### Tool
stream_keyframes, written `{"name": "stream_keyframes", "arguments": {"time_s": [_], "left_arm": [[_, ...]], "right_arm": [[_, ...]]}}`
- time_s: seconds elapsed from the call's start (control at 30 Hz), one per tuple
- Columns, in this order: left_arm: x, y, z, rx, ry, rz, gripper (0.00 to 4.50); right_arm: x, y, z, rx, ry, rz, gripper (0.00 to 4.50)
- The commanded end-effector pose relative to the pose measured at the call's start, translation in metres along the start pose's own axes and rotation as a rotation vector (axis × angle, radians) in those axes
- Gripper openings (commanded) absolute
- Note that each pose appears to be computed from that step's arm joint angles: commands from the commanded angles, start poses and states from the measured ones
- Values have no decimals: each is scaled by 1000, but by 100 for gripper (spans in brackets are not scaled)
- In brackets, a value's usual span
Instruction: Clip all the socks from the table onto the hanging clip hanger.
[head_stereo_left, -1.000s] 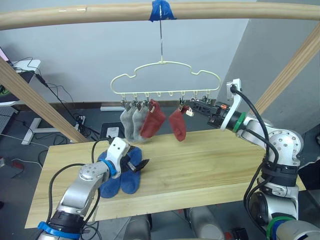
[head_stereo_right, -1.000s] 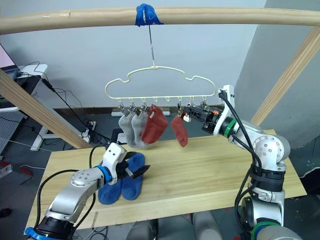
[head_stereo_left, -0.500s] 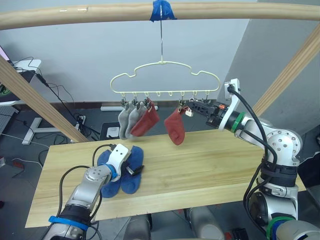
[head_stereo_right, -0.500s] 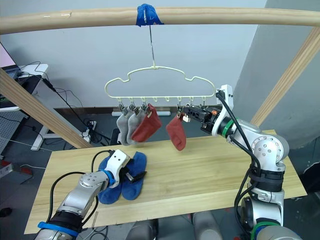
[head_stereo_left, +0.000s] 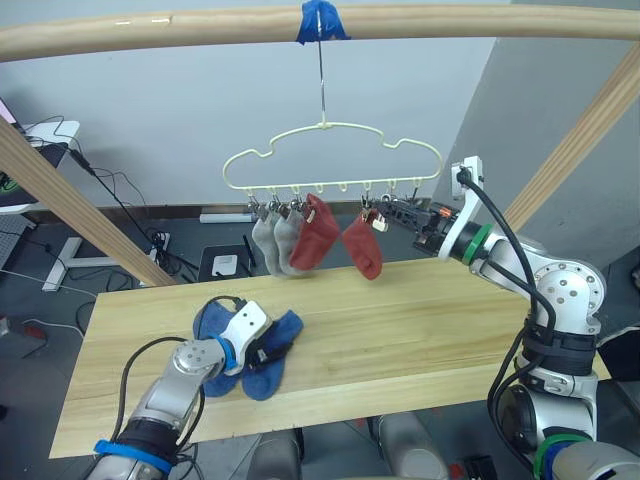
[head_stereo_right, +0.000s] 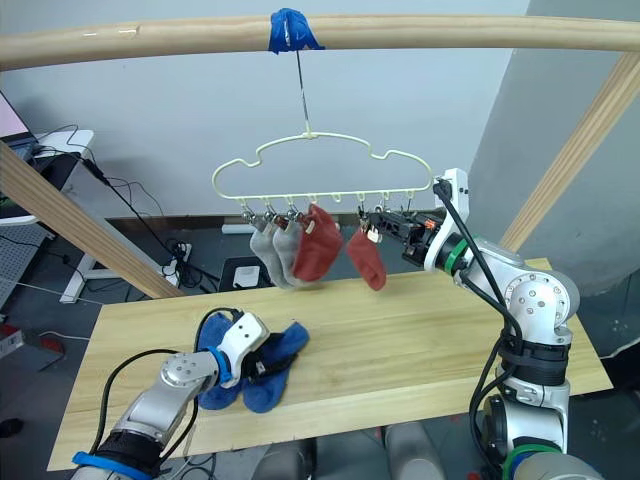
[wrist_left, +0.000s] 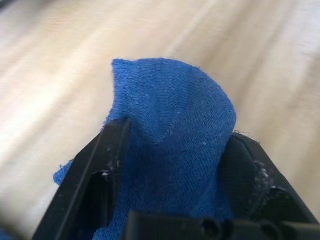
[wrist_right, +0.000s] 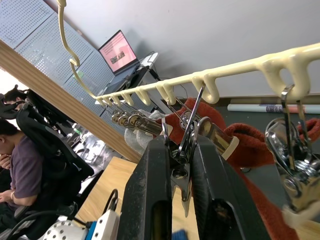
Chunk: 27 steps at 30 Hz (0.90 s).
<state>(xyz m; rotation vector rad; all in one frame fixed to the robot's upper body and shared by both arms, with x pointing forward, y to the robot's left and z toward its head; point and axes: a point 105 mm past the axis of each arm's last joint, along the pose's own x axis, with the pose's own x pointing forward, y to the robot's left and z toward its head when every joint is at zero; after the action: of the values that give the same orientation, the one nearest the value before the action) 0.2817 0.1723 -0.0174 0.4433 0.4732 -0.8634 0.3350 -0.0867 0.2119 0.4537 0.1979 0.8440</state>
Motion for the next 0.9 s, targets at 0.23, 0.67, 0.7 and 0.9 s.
{"name": "stream_keyframes", "arguments": {"time_s": [0.23,0.67,0.7,0.9], "left_arm": [[-7,-8,36,43,-127,-60,37],[-14,1,55,104,-214,-21,4],[-16,3,61,123,-243,-7,4],[-24,12,52,92,-199,13,115]], "right_arm": [[-1,5,13,-37,-44,25,18],[-1,2,14,-43,-51,15,18],[-1,2,14,-44,-52,13,18],[-1,1,15,-44,-56,14,18]]}}
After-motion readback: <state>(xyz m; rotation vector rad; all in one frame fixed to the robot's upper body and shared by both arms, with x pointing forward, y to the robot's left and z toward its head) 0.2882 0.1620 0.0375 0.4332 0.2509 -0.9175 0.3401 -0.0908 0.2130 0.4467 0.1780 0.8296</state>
